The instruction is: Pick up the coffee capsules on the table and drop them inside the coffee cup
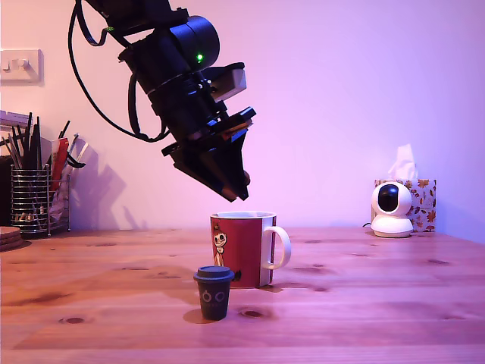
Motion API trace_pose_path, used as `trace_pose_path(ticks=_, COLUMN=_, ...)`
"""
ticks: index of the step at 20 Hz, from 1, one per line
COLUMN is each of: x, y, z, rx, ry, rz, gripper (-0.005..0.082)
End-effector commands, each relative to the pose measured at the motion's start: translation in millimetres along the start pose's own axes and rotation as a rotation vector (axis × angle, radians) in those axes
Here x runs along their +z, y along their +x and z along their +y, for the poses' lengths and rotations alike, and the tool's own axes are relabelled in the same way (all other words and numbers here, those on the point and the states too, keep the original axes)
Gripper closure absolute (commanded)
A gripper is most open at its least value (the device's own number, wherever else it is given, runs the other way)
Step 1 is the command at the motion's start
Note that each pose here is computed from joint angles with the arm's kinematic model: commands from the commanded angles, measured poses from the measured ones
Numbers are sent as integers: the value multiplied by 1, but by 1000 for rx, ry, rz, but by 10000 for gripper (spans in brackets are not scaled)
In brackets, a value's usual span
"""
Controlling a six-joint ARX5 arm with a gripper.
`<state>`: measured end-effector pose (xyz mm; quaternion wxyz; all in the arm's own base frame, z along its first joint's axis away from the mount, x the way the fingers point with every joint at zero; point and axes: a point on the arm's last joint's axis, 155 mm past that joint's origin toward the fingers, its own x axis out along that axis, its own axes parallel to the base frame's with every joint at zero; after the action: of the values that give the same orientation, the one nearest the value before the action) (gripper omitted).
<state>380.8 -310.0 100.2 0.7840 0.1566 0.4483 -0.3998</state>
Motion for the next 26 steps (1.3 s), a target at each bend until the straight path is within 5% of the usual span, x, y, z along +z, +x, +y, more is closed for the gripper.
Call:
trace_pose_path(ticks=1, x=-6, y=10, z=-3, rx=-9, ry=6, rz=25, gripper=618)
trace_pose_path(ticks=5, x=-7, y=11, z=-3, rx=8, ry=34, rz=31, gripper=614)
trace_pose_path(ticks=9, x=-7, y=12, z=5, rx=84, ry=55, rz=44, gripper=290)
trace_pose_path(ticks=14, x=-6, y=12, z=5, rx=87, ry=57, rz=40, gripper=163)
trace_pose_path(ticks=22, x=-6, y=11, z=8, rx=89, ry=69, rz=37, gripper=185)
trace_pose_path(ticks=24, x=-9, y=11, z=7, rx=88, ry=67, rz=52, gripper=337)
trace_pose_path(ticks=26, x=-12, y=11, z=7, rx=86, ry=65, rz=62, gripper=585)
